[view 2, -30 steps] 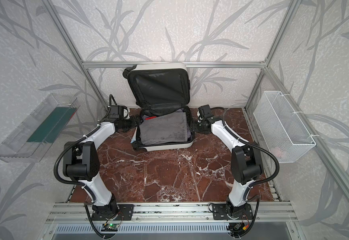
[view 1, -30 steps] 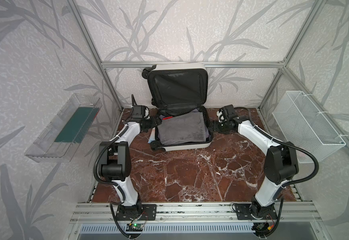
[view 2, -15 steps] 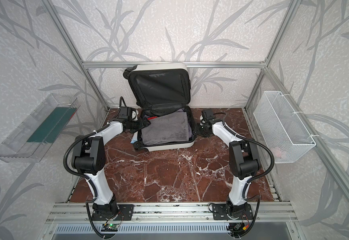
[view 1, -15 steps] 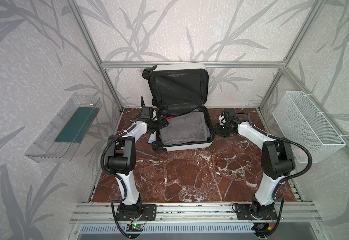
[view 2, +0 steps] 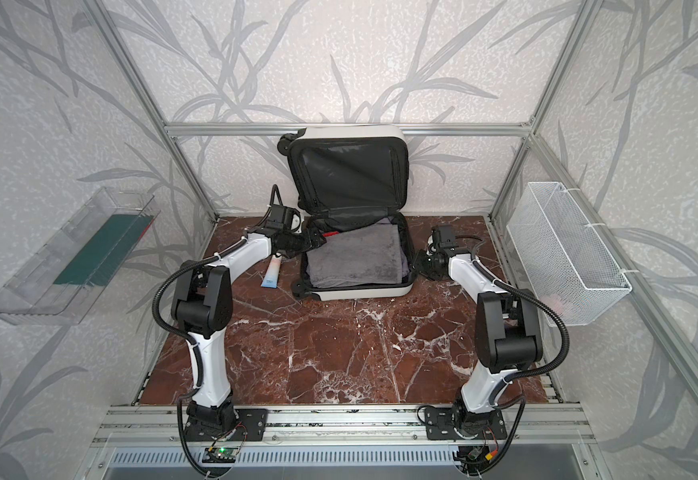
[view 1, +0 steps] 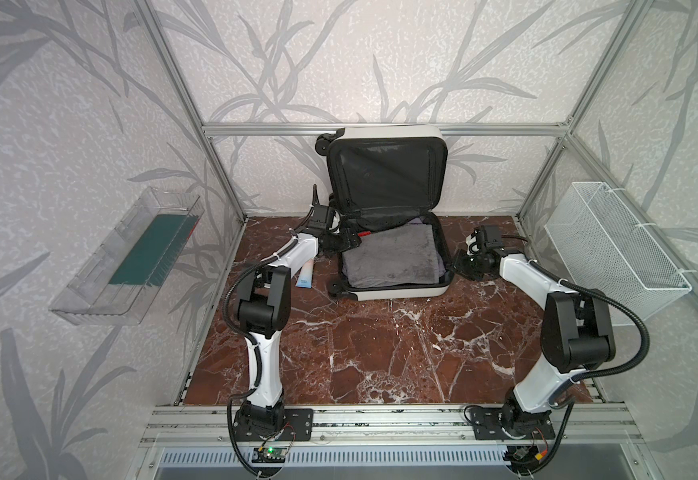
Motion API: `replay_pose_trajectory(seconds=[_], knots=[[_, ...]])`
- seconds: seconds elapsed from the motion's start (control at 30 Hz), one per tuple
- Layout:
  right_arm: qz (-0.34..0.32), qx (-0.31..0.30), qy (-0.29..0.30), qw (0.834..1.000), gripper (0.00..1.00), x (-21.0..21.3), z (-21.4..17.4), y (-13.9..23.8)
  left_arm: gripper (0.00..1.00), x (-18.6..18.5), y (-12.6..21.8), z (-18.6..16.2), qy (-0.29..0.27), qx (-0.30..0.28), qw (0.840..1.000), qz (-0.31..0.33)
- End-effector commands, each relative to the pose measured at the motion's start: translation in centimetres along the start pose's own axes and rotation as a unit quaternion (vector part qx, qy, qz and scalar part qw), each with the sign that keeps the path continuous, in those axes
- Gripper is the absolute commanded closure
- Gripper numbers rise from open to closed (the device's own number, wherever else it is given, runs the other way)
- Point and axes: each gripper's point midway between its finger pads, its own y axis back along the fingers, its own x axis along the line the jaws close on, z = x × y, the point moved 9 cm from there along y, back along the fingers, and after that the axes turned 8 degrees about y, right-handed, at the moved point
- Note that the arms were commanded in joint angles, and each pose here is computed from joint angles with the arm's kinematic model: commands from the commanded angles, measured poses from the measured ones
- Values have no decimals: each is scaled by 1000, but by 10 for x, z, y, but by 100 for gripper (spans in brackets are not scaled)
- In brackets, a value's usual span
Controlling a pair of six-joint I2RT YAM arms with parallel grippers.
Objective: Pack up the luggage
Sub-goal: 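Raise both grippers out of the suitcase and move them apart, then grasp the white-and-blue tube on the table with the left gripper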
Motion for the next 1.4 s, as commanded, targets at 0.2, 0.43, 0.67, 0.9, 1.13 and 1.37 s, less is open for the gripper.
replay_pose_trajectory(seconds=[0.2, 0.43, 0.67, 0.9, 1.13, 1.37], knots=[[-7, 5, -21, 1000, 38, -11, 3, 28, 9, -40, 32, 15, -27, -28, 998, -46], [66, -51, 8, 996, 34, 20, 17, 83, 7, -11, 115, 35, 5, -109, 993, -46], [142, -75, 56, 985, 33, 62, -14, 117, 6, 57, 137, 25, 40, -102, 993, 49], [178, -57, 139, 973, 27, 118, -79, 116, 11, 92, 106, 18, 30, -18, 987, 156], [183, -25, 178, 967, 11, 143, -116, 97, 17, 107, 77, 28, 16, 29, 979, 200], [130, -15, 186, 974, 1, 145, -119, 86, 19, 118, 57, 37, -1, 44, 971, 233]])
